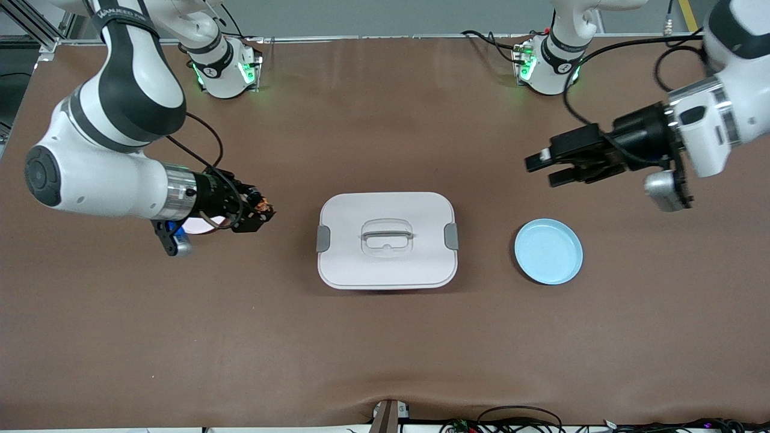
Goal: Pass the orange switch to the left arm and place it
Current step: 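Lift the switch with the right gripper while the left gripper approaches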
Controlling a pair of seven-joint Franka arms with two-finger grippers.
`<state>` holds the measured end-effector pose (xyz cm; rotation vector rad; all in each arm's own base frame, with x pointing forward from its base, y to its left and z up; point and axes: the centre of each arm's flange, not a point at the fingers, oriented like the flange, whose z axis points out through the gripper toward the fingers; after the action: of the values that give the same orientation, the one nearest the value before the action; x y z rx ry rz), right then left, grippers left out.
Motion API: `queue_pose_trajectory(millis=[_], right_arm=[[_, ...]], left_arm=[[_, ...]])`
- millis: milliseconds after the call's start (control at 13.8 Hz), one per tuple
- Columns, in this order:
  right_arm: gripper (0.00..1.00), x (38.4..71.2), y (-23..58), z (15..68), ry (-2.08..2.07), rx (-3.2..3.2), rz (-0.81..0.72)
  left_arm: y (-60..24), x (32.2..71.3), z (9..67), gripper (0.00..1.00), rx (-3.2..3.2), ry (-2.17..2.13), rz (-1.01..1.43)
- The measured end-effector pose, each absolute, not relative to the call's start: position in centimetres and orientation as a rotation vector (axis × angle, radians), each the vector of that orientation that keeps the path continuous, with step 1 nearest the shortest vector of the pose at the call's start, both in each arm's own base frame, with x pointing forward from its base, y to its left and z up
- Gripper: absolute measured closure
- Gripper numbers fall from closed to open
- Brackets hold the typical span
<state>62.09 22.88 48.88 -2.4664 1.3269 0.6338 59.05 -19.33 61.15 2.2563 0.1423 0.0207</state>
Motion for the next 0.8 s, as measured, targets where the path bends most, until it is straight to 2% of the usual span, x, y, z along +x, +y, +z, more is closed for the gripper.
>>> queue_pose_trajectory(millis=[434,796], right_arm=[[0.27,64.0,29.5,50.1,1.495,-2.274,0.732],[0.27,64.7,33.6,49.9,1.547,-2.233,0.752]], left_arm=[[-26.7,59.3,56.7,0.00,2.213,0.222,0.002],[-31.8,58.5,54.6,0.00,2.208,0.298,0.008]])
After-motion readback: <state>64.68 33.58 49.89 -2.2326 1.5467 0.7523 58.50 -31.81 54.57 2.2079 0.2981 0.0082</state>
